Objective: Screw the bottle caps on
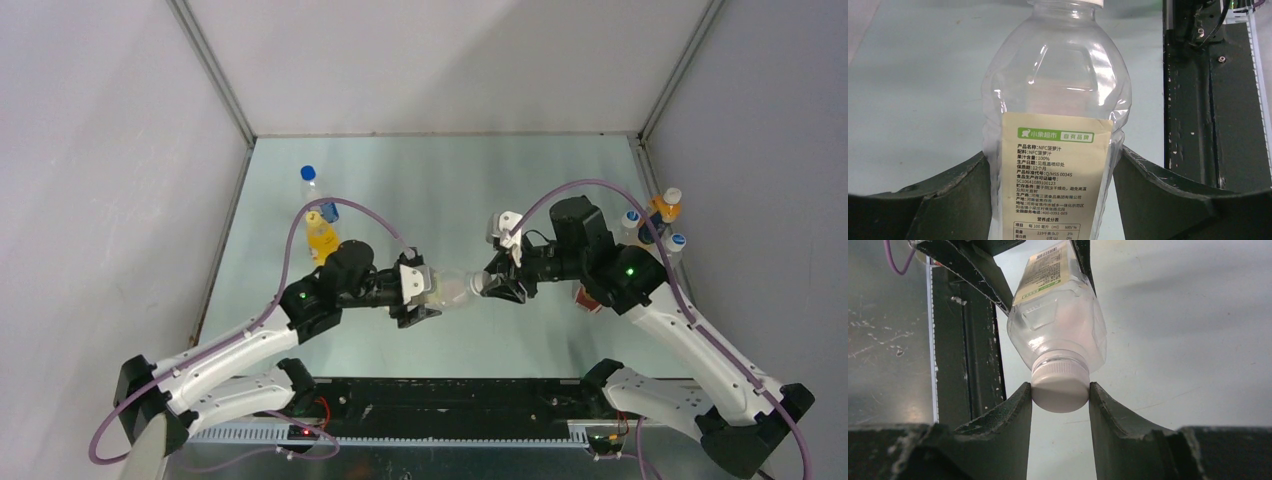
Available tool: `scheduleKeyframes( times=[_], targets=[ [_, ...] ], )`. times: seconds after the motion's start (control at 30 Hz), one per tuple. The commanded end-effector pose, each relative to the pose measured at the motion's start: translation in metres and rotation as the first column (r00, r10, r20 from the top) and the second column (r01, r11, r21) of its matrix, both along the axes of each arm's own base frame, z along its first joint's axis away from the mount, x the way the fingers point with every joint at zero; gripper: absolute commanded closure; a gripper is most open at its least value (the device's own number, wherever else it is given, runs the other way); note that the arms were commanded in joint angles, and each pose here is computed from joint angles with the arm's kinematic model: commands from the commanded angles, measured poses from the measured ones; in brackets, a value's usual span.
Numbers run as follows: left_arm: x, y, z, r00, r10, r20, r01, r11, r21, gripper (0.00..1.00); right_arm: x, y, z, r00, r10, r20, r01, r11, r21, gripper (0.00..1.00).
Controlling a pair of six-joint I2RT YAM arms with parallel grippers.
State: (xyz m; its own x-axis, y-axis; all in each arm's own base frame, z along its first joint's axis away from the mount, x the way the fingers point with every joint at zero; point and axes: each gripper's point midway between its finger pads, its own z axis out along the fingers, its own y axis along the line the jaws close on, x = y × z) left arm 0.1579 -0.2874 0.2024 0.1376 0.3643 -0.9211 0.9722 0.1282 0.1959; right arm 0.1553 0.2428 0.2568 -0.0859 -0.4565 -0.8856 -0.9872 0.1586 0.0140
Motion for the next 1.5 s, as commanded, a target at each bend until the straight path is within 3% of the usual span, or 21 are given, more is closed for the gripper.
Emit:
scheduleKeyframes(
  times=[0.0, 0.13, 0.27, 0.4, 0.6, 0.8, 0.9, 1.03, 1.1, 1.3, 1.47],
  targets=[
    [0.007, -0.02, 0.094, 0.976, 0.005, 0.216, 0.056, 0.961, -0.272, 1.0, -0.013, 0.01, 0.0, 0.993, 0.027, -0.115, -0.022, 0.999, 0.047, 1.0],
    [0.009, -0.023, 0.1, 0.968, 0.019, 0.252, 0.052, 0.96, -0.274, 1.0, -0.009, 0.009, -0.006, 0.971, -0.051, -0.235, 0.06, 0.998, 0.029, 1.0],
    [0.016, -0.026, 0.105, 0.954, 0.071, 0.293, 0.021, 0.954, -0.298, 1.0, 0.004, 0.009, -0.007, 0.892, -0.185, -0.412, 0.207, 0.978, 0.008, 1.0],
    [0.023, -0.027, 0.11, 0.934, 0.132, 0.333, -0.016, 0.944, -0.33, 1.0, 0.017, 0.009, -0.007, 0.751, -0.32, -0.577, 0.372, 0.928, -0.031, 1.0],
    [0.027, -0.032, 0.121, 0.899, 0.215, 0.381, -0.054, 0.919, -0.391, 1.0, 0.031, 0.011, -0.01, 0.55, -0.443, -0.708, 0.547, 0.831, -0.094, 1.0],
    [0.03, -0.038, 0.114, 0.854, 0.289, 0.433, -0.107, 0.911, -0.398, 1.0, 0.045, 0.008, -0.02, 0.315, -0.52, -0.794, 0.686, 0.703, -0.188, 1.0],
    [0.033, -0.041, 0.102, 0.832, 0.331, 0.445, -0.151, 0.908, -0.392, 1.0, 0.048, 0.008, -0.025, 0.254, -0.533, -0.807, 0.71, 0.67, -0.219, 1.0],
    [0.039, -0.038, 0.084, 0.826, 0.361, 0.433, -0.208, 0.909, -0.36, 1.0, 0.054, 0.004, -0.018, 0.259, -0.544, -0.798, 0.749, 0.635, -0.189, 0.92],
    [0.041, -0.037, 0.072, 0.838, 0.356, 0.413, -0.226, 0.916, -0.331, 1.0, 0.057, 0.003, -0.009, 0.298, -0.537, -0.789, 0.761, 0.633, -0.144, 0.78],
    [0.044, -0.031, 0.032, 0.916, 0.289, 0.278, -0.227, 0.945, -0.234, 1.0, 0.06, -0.001, 0.034, 0.576, -0.481, -0.661, 0.709, 0.697, 0.11, 0.35],
    [0.042, -0.023, 0.014, 0.958, 0.199, 0.205, -0.172, 0.975, -0.141, 1.0, 0.05, -0.005, 0.052, 0.751, -0.42, -0.509, 0.584, 0.782, 0.217, 0.16]
  ],
)
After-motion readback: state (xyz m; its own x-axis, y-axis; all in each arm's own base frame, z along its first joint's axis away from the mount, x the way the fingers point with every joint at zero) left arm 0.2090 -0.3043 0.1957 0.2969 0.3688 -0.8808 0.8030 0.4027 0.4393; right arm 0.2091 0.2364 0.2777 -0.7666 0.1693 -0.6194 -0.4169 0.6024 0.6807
